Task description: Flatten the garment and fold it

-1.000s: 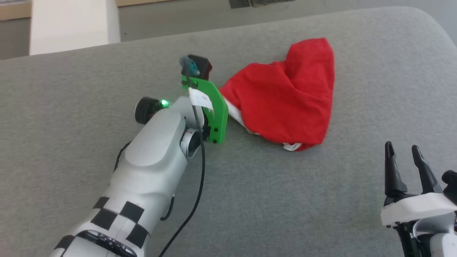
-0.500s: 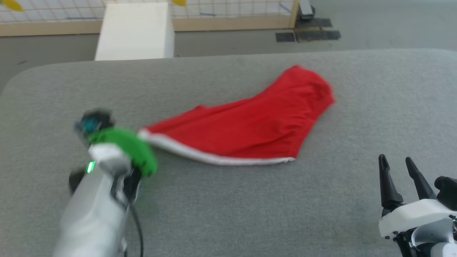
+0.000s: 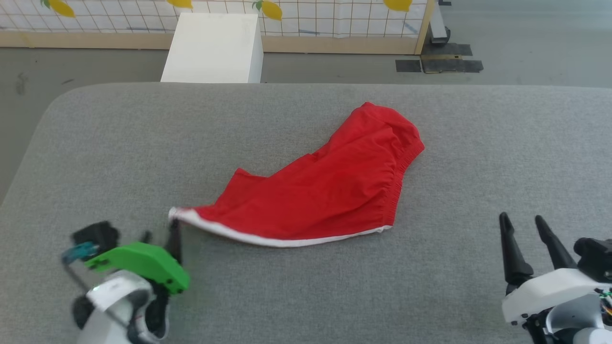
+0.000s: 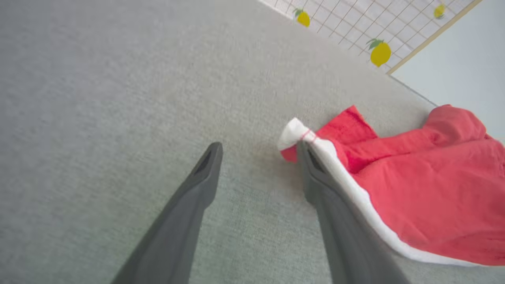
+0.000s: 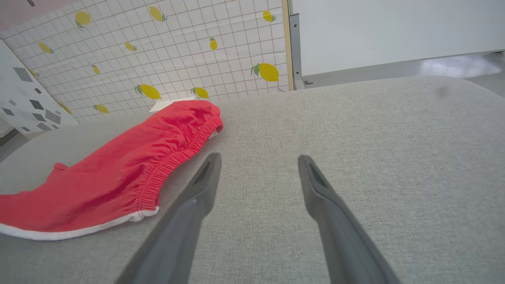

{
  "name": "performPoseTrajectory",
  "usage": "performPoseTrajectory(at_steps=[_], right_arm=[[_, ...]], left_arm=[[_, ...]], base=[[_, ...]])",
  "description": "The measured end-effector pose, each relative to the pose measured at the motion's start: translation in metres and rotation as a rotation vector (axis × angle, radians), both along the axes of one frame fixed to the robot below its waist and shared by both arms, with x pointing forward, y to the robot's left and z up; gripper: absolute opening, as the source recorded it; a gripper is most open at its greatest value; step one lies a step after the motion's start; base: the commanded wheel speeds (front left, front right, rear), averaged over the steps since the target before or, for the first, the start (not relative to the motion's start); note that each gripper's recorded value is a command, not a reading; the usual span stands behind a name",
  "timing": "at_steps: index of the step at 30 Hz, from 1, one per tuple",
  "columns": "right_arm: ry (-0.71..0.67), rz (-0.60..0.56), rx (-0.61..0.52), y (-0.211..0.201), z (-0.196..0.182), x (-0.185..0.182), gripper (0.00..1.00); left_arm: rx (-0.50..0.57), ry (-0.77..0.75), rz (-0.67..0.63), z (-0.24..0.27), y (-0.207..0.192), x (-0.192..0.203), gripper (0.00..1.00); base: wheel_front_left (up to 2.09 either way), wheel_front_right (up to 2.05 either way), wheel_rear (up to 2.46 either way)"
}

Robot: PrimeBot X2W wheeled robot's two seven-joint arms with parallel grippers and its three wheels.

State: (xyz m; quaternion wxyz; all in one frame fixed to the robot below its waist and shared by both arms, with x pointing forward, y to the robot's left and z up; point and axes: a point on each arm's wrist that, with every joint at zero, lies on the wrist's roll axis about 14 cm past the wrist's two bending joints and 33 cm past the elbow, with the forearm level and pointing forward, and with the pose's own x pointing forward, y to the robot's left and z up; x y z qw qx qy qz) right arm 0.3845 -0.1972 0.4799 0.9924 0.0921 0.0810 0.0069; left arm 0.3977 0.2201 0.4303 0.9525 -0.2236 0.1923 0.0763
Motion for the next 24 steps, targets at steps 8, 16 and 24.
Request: performPoseTrajectory(at_steps=[8, 16, 24], right_arm=[[0.127, 0.103, -0.030, 0.028, -0.015, -0.002, 1.00], [0.409, 0.349, -0.168, 0.093, -0.048, 0.009, 1.00], [0.580, 0.487, -0.305, 0.127, -0.074, 0.035, 1.00]], left_arm=[[0.237, -0.307, 0.028, 0.046, 0.020, -0.018, 1.00], [0.265, -0.345, 0.045, 0.052, 0.014, -0.023, 1.00], [0.254, -0.335, 0.042, 0.043, 0.009, -0.023, 1.00]], base=[[0.00, 0.00, 0.00], [0.00, 0.00, 0.00], [0.00, 0.00, 0.00]])
